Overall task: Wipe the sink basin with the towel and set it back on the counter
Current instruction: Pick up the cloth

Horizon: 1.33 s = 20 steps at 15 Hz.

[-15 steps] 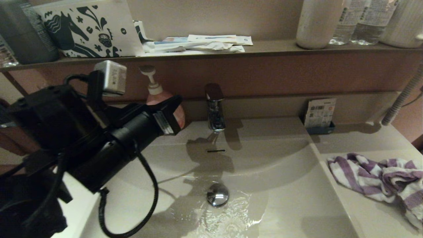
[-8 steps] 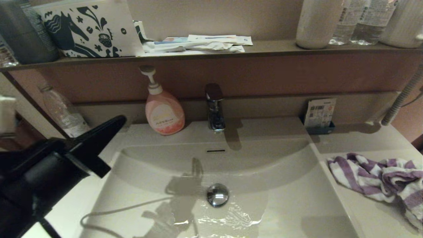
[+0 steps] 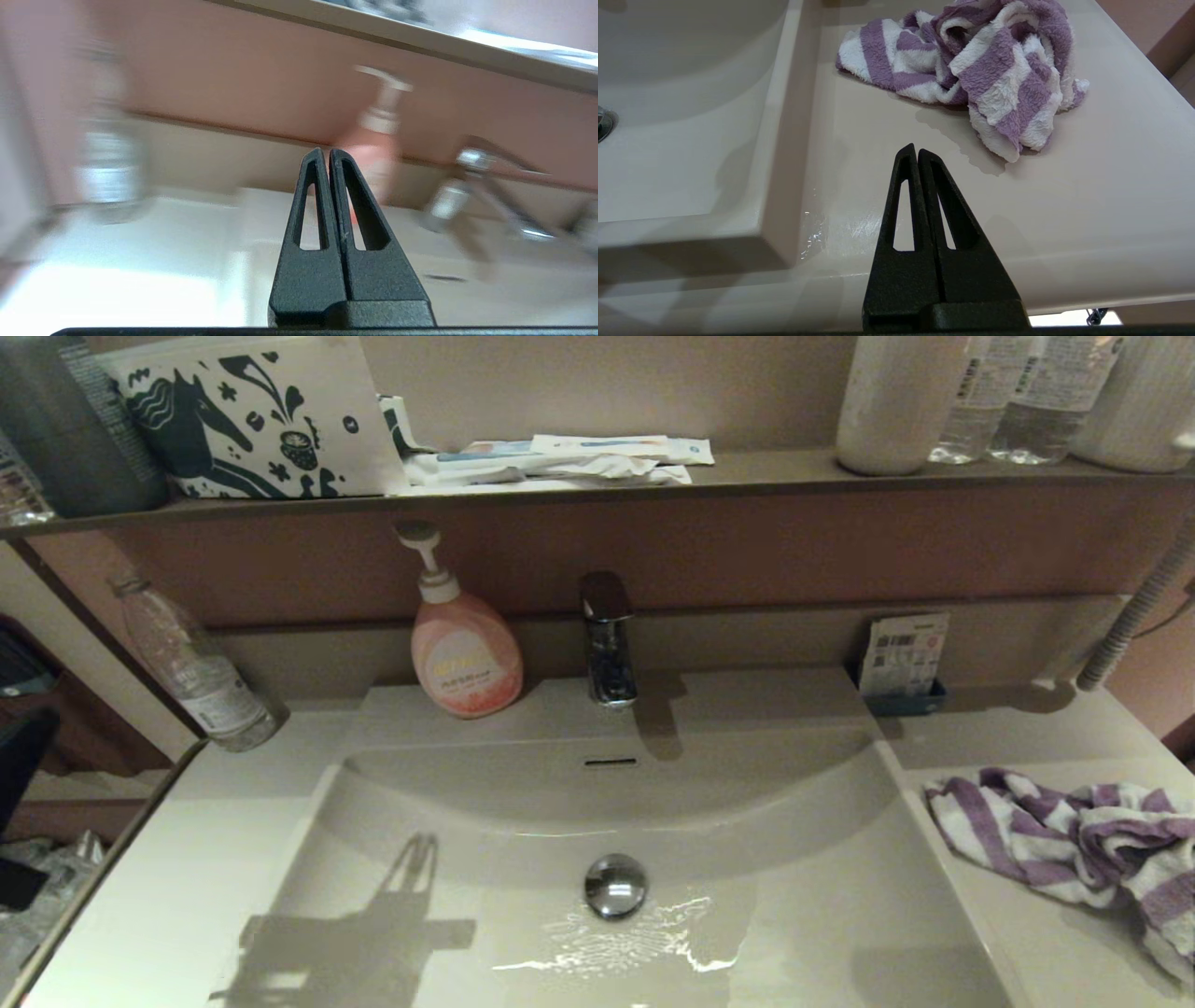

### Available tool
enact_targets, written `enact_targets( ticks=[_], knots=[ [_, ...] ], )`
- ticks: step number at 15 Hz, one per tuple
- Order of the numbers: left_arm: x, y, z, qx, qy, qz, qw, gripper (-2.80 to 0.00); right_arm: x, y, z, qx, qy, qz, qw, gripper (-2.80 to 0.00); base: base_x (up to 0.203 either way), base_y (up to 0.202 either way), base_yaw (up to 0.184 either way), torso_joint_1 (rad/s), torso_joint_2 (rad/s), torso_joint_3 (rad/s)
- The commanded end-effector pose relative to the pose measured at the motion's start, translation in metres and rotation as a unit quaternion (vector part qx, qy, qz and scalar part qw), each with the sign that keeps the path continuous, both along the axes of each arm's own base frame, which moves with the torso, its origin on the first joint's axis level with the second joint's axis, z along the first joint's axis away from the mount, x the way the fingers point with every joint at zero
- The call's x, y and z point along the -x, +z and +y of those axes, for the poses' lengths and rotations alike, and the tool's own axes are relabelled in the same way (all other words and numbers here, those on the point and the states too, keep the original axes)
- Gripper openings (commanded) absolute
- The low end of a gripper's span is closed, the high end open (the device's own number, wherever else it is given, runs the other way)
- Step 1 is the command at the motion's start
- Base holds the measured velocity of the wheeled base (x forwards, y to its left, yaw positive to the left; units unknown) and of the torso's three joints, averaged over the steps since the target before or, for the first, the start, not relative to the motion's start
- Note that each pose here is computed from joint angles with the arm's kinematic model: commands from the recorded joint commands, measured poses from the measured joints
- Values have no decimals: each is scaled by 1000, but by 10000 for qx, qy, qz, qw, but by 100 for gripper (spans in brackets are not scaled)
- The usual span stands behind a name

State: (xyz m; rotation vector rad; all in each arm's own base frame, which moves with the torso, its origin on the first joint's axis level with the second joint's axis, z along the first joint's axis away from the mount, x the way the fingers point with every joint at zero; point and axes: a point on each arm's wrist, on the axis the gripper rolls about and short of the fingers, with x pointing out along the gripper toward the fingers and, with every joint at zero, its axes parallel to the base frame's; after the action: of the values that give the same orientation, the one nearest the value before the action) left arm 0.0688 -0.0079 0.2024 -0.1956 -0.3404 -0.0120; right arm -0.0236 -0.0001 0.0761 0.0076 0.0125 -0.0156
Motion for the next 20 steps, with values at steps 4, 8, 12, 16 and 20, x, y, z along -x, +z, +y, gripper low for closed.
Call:
enact_targets(
  ticks=[4, 8, 12, 16, 20],
  knots=[
    [49, -9, 12, -220, 853, -507, 9948, -280, 0, 0, 0, 0, 1, -1, 10000, -280, 0, 0, 0, 0, 0, 0],
    [78, -33, 10, -448, 673, -279, 9963, -280, 0, 0, 0, 0, 1, -1, 10000, -280, 0, 0, 0, 0, 0, 0],
    [98, -64, 8, -645, 175, 116, 9977, -280, 0, 0, 0, 0, 1, -1, 10000, -280, 0, 0, 0, 0, 0, 0],
    [102, -87, 6, -734, -189, 512, 9958, -280, 0, 0, 0, 0, 1, -1, 10000, -280, 0, 0, 0, 0, 0, 0],
    [93, -110, 7, -755, -216, 909, 9928, -280, 0, 0, 0, 0, 1, -1, 10000, -280, 0, 0, 0, 0, 0, 0]
  ],
)
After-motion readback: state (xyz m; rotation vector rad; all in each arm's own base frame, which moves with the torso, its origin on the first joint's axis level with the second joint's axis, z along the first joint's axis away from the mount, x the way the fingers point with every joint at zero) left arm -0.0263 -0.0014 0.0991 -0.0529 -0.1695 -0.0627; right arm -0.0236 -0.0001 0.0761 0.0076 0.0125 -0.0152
